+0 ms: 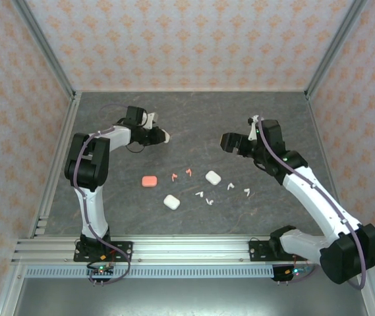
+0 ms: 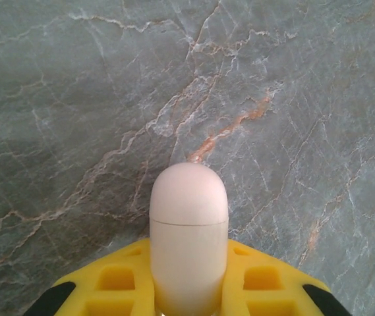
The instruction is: Insert wireless bluetooth earbuds into charging case
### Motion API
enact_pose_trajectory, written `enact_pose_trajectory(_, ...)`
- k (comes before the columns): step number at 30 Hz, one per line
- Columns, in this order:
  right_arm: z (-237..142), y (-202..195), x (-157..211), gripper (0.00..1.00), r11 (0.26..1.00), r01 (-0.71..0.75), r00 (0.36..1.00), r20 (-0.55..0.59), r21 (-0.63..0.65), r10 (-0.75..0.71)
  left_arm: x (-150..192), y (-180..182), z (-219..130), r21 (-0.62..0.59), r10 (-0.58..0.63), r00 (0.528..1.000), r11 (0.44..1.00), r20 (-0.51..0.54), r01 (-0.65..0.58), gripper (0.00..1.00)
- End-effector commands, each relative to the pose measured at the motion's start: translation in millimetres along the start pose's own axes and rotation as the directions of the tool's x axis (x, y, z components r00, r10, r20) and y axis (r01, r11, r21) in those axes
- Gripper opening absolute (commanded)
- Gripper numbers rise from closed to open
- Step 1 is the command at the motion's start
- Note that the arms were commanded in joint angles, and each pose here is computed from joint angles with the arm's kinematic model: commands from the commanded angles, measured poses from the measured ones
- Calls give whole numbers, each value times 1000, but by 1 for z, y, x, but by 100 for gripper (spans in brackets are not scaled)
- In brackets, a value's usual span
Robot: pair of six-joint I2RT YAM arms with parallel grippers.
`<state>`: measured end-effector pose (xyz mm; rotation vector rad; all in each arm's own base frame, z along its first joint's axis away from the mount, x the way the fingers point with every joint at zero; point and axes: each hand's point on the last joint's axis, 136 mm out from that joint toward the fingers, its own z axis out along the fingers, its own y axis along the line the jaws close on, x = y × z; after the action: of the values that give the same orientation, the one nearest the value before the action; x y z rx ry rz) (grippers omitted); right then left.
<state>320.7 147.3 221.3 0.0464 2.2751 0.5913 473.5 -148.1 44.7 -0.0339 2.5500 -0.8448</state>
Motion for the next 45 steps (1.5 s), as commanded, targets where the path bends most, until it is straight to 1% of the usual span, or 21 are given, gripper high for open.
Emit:
enact_pose_trajectory(1,-1,-5,0,99,998,36,999,-42,42,-35,4,8,-3,-7,-9,999,1000,-36,9,13)
enact_pose_trajectory(3,1,-12,6,99,995,58,994,-94,84,-50,7,11,-2,-17,-7,999,1000,-49,6,25)
enact_pose_trajectory(4,0,-14,8,99,993,68,992,-111,95,-58,8,14,-3,-26,-6,999,1000,-52,5,29)
enact_pose_trajectory(6,6,-22,18,99,987,84,983,-176,135,-60,10,16,-2,-36,-2,998,999,-59,0,36)
enact_pose_trajectory(10,12,-30,35,99,979,108,967,-248,176,-62,6,17,-6,-48,-4,999,999,-43,2,44)
enact_pose_trajectory(13,18,-29,51,99,975,133,950,-303,176,-75,0,17,-14,-71,13,1000,997,-27,-14,45)
enact_pose_trajectory(17,28,-26,77,100,954,229,911,-388,193,-140,-11,11,-34,-89,35,999,996,26,-32,47)
enact_pose_trajectory(19,34,-23,90,97,941,277,884,-436,195,-170,-17,6,-46,-90,50,997,995,63,-44,48)
enact_pose_trajectory(22,43,-21,107,91,920,340,847,-490,196,-209,-27,-9,-71,-90,81,987,994,138,-69,48)
enact_pose_trajectory(25,53,-15,119,86,886,423,802,-534,189,-269,-30,-21,-93,-81,82,973,995,216,-66,48)
enact_pose_trajectory(27,62,-16,130,84,851,488,757,-578,191,-304,-29,-29,-110,-74,75,956,996,283,-56,48)
enact_pose_trajectory(30,74,-18,138,82,807,560,708,-614,188,-349,-23,-39,-135,-56,62,926,997,372,-44,49)
enact_pose_trajectory(33,84,-19,143,81,792,585,683,-631,173,-367,-15,-46,-157,-48,53,899,998,436,-36,51)
enact_pose_trajectory(36,94,-17,149,80,789,598,661,-644,143,-385,-7,-49,-178,-60,51,872,998,486,-25,57)
enact_pose_trajectory(39,103,-15,155,76,793,599,643,-656,112,-394,2,-46,-194,-99,71,850,995,522,-22,64)
enact_pose_trajectory(42,111,-16,161,74,790,605,628,-669,100,-396,9,-41,-202,-127,76,833,992,548,-7,69)
enact_pose_trajectory(45,116,-19,166,70,786,610,616,-683,99,-393,12,-42,-204,-119,68,830,993,554,-2,70)
